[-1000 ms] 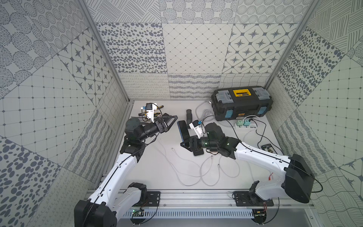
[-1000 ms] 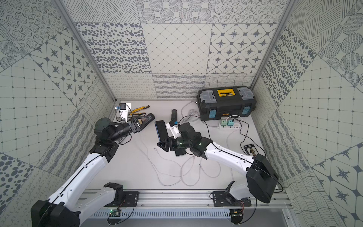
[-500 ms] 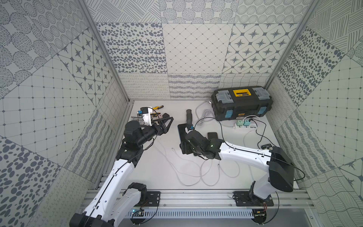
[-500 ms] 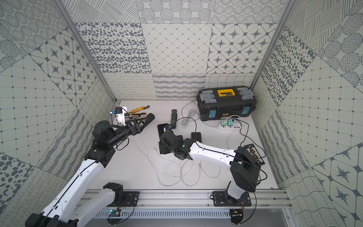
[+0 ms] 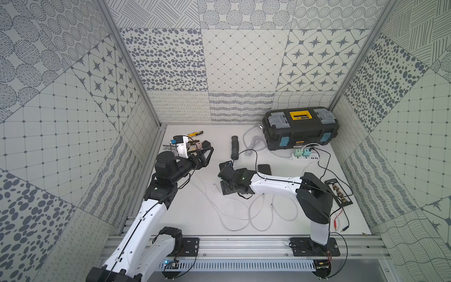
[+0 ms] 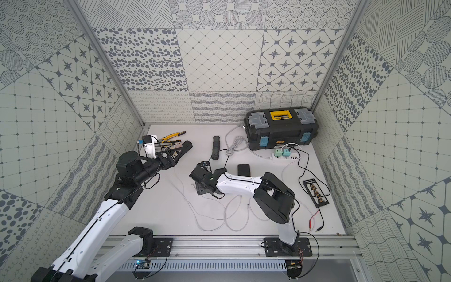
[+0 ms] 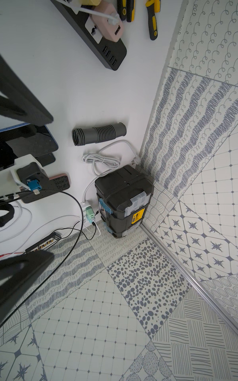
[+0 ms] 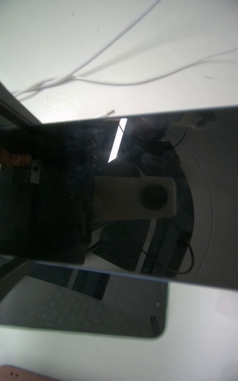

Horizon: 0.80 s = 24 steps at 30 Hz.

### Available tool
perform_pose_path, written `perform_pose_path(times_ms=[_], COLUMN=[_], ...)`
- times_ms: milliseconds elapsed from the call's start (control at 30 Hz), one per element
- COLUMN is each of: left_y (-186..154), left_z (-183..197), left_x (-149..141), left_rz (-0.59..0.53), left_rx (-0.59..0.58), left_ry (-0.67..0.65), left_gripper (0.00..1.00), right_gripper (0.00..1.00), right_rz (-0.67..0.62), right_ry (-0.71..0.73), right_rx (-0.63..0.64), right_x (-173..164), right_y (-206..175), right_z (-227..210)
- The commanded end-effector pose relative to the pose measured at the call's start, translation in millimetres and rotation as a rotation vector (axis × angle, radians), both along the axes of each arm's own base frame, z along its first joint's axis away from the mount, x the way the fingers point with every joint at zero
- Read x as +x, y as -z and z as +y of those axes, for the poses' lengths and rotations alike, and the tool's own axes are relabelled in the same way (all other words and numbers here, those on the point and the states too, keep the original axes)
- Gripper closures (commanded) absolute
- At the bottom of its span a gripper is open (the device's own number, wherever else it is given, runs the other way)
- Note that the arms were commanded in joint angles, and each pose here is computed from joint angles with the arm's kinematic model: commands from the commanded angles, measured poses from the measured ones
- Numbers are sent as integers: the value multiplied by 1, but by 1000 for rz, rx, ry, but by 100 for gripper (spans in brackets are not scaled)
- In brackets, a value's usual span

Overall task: Unplug the charging cable from the phone
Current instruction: Place the phone at the center of the board.

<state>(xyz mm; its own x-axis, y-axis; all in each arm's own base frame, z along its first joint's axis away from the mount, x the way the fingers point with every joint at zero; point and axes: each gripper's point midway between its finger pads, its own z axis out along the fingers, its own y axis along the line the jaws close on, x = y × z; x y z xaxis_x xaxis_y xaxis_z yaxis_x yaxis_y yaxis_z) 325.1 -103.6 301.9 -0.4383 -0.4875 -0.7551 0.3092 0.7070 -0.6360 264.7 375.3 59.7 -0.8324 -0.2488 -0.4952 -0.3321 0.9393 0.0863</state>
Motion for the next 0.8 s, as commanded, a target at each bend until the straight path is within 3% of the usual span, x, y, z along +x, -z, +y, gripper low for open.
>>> perform_pose_path(times_ms=[0, 767], left_y=[3, 8], left_z=[5, 4], left_x=[1, 1], left_rz=[-11, 1], left_rx=[27, 23], left_ry=[-22, -21], left_gripper=[1, 1], right_gripper=[71, 54], right_rz=[-36, 61], right_ry=[19, 52], right_rx=[55, 25], right_x=[12, 6], right_y=[-15, 25], right_z=[16, 19])
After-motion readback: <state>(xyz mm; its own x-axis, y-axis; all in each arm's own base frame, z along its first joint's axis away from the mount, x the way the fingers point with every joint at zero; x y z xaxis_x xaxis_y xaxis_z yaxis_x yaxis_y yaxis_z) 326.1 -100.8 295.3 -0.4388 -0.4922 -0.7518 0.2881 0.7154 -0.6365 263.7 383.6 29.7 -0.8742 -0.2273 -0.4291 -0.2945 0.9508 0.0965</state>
